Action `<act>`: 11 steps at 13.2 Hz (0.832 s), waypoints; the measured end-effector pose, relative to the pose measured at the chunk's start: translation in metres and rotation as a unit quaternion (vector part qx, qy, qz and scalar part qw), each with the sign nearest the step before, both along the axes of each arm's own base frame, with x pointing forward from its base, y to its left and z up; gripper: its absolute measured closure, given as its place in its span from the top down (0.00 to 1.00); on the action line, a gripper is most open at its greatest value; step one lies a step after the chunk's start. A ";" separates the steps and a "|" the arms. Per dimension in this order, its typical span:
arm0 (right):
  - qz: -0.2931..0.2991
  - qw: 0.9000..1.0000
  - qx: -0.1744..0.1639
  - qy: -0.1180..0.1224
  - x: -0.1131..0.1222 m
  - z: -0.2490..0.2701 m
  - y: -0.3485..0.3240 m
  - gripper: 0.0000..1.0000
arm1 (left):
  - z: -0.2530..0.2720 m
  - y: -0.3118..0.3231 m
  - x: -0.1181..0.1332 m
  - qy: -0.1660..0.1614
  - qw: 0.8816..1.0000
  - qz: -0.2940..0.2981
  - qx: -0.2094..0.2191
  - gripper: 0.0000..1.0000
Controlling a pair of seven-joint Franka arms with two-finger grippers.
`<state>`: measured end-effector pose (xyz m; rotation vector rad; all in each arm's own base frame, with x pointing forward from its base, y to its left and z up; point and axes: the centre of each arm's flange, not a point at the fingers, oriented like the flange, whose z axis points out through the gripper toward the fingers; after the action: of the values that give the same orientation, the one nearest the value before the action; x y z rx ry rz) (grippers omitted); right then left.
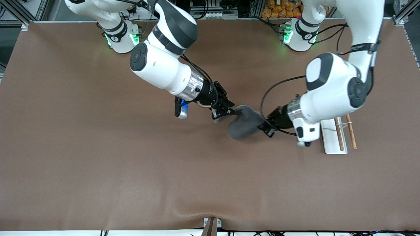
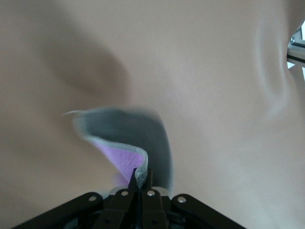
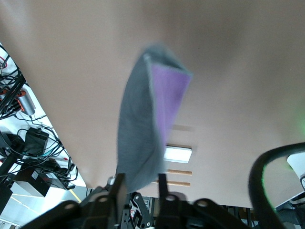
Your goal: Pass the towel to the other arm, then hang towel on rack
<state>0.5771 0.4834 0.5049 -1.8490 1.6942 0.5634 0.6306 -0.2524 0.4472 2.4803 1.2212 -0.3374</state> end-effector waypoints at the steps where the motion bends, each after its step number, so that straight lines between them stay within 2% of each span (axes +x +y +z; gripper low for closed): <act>1: 0.003 1.000 -0.002 0.002 0.000 0.000 0.000 0.51 | -0.002 0.019 0.003 -0.004 0.999 -0.031 0.009 0.03; 3: 0.022 1.000 -0.020 0.008 -0.003 -0.002 -0.001 0.74 | -0.009 0.060 0.010 -0.012 0.995 -0.092 0.035 0.03; 5: 0.052 0.997 -0.053 0.020 -0.009 -0.003 -0.006 0.95 | -0.018 0.097 0.011 -0.010 0.986 -0.151 0.072 0.03; 6: 0.064 0.995 -0.067 0.033 -0.011 -0.001 -0.013 1.00 | -0.025 0.116 0.012 -0.005 0.979 -0.177 0.097 0.03; 7: 0.077 0.992 -0.080 0.054 -0.012 0.003 -0.024 1.00 | -0.034 0.134 0.011 0.001 0.973 -0.199 0.115 0.03; 9: 0.098 0.984 -0.108 0.105 -0.011 0.010 -0.059 1.00 | -0.052 0.171 0.010 0.008 0.965 -0.234 0.121 0.03; 10: 0.105 0.980 -0.117 0.123 -0.009 0.014 -0.078 1.00 | -0.058 0.192 0.009 0.008 0.960 -0.255 0.115 0.03; 11: 0.111 0.977 -0.123 0.132 -0.006 0.020 -0.094 1.00 | -0.063 0.216 0.009 0.005 0.955 -0.274 0.111 0.03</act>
<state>0.5710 0.3891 0.5244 -2.2424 1.8045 0.7482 0.6392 -0.0363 0.3842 2.9905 0.5700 -0.3651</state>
